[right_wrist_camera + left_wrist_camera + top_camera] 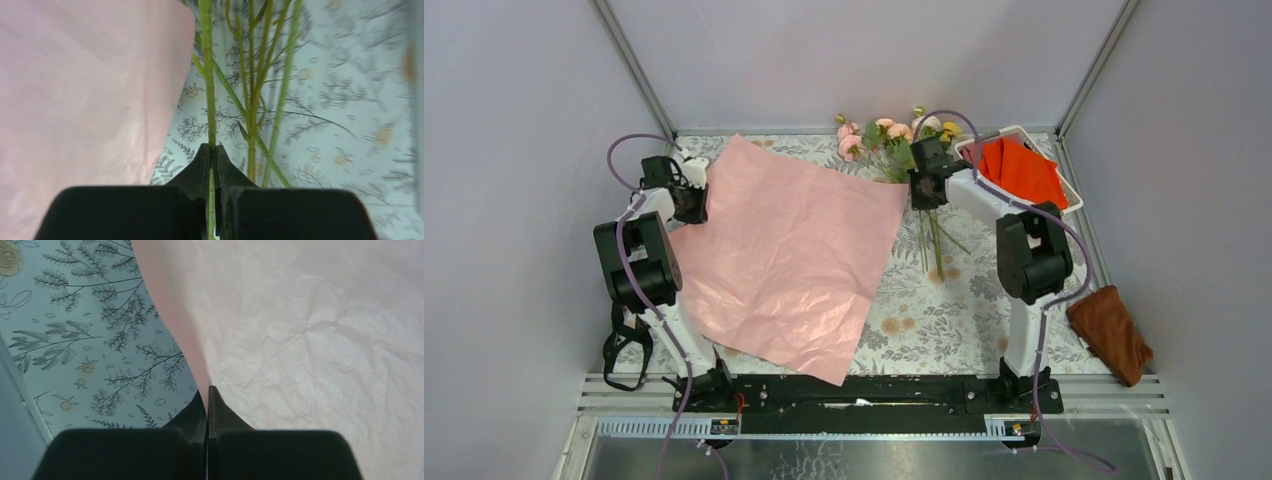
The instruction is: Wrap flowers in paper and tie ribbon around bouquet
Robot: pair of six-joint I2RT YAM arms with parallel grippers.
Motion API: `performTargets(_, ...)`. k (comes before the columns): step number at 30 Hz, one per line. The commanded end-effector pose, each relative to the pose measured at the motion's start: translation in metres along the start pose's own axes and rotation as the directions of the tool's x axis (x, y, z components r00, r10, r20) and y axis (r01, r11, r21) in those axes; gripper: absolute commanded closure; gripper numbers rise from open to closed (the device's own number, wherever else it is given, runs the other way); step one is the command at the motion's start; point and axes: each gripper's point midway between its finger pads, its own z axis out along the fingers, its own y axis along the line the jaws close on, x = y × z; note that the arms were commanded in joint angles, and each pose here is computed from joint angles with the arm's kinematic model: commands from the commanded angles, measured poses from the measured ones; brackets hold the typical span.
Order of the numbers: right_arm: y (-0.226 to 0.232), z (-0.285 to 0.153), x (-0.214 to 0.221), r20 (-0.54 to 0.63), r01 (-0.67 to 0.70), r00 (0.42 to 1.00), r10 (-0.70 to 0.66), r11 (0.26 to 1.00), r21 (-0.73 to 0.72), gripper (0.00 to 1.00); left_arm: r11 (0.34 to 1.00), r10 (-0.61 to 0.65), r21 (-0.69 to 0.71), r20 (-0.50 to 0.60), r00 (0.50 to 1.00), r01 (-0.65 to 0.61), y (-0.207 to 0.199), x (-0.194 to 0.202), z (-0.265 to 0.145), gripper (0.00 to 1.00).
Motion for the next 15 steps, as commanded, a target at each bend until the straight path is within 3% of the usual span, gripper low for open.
performTargets(1,-0.009,-0.1,-0.08,0.31,-0.039,0.95,0.038,0.999,-0.005,1.0,0.997,0.052,0.051,0.046,0.998,-0.054,-0.019,-0.013,0.003,1.0)
performTargets(7,-0.018,-0.176,-0.109,0.521,-0.105,0.848,0.102,0.994,-0.022,1.0,0.988,0.073,0.136,0.044,0.996,-0.079,-0.055,-0.018,0.018,1.0)
performTargets(11,0.062,-0.173,-0.098,0.514,0.036,0.858,0.027,0.993,-0.113,1.0,0.968,0.039,0.246,0.064,0.997,-0.054,-0.091,-0.031,0.025,1.0)
performTargets(15,0.162,-0.144,-0.067,0.419,0.105,0.906,0.05,0.935,-0.339,1.0,0.959,-0.066,0.28,0.066,0.996,0.045,-0.096,-0.044,0.027,1.0)
